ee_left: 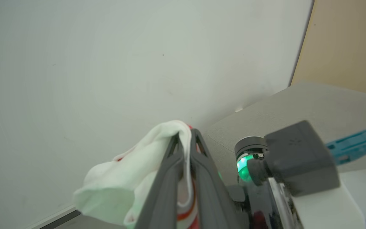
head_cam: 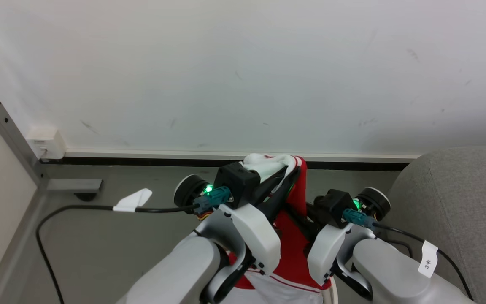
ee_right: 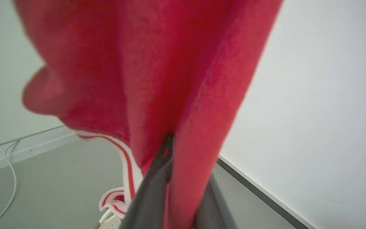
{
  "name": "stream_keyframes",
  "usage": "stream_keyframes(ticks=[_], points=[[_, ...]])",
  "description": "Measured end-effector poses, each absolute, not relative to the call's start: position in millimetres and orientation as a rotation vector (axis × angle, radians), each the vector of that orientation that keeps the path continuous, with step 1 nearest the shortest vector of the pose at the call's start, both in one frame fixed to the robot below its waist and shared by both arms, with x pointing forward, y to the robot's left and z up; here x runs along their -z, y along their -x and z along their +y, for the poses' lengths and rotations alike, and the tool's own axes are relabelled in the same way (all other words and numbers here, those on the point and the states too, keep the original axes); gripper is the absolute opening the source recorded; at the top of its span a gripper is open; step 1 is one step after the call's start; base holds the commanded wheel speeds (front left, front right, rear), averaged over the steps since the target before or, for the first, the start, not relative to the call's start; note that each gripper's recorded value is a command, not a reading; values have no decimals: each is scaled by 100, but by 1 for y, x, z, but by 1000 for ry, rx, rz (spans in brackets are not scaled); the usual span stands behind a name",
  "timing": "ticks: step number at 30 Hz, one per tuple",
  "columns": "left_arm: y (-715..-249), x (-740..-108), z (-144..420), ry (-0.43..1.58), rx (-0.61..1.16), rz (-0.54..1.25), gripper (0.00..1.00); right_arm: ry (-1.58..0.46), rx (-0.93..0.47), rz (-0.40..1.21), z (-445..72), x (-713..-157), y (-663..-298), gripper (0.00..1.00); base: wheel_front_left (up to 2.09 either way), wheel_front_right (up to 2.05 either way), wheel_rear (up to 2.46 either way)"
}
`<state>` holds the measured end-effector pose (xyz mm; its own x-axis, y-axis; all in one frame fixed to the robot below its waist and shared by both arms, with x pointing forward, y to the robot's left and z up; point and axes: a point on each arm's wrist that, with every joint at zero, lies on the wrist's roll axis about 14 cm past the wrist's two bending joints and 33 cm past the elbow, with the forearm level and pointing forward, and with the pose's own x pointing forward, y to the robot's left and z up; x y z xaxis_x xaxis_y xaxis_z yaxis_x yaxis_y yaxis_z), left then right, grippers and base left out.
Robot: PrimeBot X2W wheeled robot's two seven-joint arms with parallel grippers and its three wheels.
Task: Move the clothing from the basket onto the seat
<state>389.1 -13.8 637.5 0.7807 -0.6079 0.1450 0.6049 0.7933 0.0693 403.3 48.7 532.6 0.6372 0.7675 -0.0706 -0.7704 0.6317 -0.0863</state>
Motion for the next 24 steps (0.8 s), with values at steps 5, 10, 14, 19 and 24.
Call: stream_keyframes(ticks=[5, 10, 14, 19, 24], points=[[-394, -631, -9, -25, 636, -148, 0, 81, -887, 3, 53, -546, -406, 0, 0, 0, 0], [-399, -627, -7, -24, 618, -142, 30, 59, -856, -17, 43, -555, -413, 0, 0, 0, 0], [-401, -622, -7, -31, 615, -136, 100, 59, -809, -42, 26, -564, -423, 0, 0, 0, 0], [-404, -618, -9, -37, 618, -129, 100, 50, -743, -67, 2, -572, -433, 0, 0, 0, 0], [-403, -614, -17, -33, 639, -127, 100, 53, -679, -110, -23, -584, -440, 0, 0, 0, 0]])
